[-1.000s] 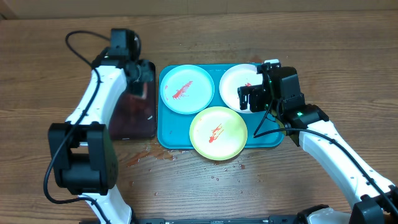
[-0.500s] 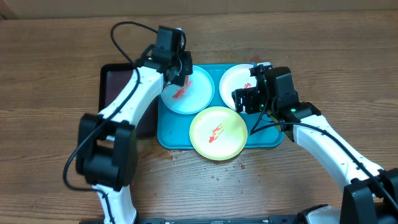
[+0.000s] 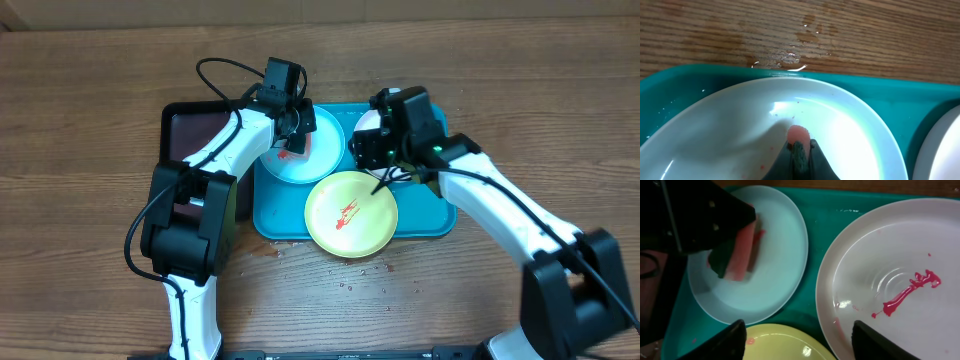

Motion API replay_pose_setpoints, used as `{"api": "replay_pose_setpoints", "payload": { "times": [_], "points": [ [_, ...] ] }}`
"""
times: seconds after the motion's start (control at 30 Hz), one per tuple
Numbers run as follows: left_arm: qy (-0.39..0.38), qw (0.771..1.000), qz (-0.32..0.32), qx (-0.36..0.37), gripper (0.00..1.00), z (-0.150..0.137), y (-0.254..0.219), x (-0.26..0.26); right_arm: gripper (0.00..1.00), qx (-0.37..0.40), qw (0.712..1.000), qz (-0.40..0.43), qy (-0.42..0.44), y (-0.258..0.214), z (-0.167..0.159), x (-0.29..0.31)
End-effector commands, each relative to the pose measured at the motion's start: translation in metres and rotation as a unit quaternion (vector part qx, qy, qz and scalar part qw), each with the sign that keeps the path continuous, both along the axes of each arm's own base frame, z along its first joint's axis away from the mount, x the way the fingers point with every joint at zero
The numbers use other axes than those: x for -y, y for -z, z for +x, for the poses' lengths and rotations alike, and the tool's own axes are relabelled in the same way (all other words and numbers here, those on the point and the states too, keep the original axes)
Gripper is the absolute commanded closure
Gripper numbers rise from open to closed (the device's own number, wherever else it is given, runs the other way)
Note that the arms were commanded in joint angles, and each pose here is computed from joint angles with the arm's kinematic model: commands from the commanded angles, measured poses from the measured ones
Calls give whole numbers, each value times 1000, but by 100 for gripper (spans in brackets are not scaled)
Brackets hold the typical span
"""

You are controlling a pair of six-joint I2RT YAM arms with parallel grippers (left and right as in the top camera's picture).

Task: Clean dirty plates on tray and stack at the side
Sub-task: 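Carry the sponge with the left gripper over the light blue plate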

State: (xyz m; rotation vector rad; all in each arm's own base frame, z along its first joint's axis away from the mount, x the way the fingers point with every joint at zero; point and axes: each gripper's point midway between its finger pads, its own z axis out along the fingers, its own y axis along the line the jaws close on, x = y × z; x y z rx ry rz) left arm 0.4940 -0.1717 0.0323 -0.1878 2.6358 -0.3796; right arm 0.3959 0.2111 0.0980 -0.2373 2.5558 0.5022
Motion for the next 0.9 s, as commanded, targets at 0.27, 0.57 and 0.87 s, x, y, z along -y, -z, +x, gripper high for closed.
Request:
{"api": "replay_pose_setpoints", "payload": {
  "times": [0.27, 0.57, 0.87],
  "points": [
    [-31, 1000, 1, -8, 96, 6, 15, 0, 44, -22, 1000, 1, 14, 30, 16, -8],
    [-36, 999, 3, -8, 96, 6, 15, -2, 47, -5, 1000, 6, -22, 35, 13, -36],
    [-36, 999, 3, -10, 96, 5, 15, -2, 52, 0, 999, -8, -35, 48, 14, -47]
  ]
}}
